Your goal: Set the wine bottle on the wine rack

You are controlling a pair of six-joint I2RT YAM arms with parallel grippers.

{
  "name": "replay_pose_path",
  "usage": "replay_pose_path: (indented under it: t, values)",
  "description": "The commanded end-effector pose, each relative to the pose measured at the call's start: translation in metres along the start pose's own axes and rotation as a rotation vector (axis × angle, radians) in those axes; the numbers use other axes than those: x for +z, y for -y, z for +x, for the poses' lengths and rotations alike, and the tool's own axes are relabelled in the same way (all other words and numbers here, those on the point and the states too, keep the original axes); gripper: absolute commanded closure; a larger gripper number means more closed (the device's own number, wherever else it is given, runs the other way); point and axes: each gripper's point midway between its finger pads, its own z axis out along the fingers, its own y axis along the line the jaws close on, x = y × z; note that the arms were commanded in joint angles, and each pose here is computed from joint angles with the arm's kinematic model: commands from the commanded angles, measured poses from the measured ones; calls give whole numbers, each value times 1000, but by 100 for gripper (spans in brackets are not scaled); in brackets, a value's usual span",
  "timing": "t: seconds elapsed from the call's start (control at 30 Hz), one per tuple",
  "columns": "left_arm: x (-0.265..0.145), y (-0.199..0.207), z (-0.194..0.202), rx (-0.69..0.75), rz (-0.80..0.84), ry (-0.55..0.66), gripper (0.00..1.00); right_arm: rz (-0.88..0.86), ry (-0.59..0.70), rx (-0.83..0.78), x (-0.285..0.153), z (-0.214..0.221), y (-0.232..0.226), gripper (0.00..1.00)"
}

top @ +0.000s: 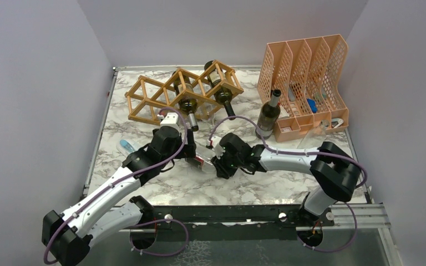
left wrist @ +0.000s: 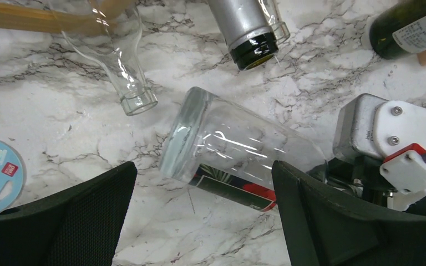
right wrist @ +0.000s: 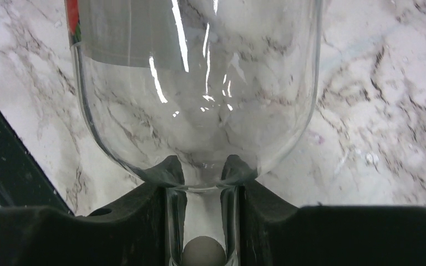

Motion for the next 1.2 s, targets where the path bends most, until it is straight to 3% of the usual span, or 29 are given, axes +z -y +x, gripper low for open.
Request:
replay_pose_path:
  t: [0.0, 0.6, 0.87, 1.17]
  values:
    - [-19, -5, -38, -2, -22, 146, 3, 14, 134, -27, -35, -38, -4, 99]
    - [-131, -6, -176, 12, -33, 572, 2, -214, 332, -42, -134, -95, -63, 99]
    - [-193, -7, -232, -45, -39, 727, 2, -346, 521, 99, -189, -182, -95, 99]
    - [-229, -14, -265, -33, -95, 812, 2, -126, 662, 373, -186, -282, -57, 99]
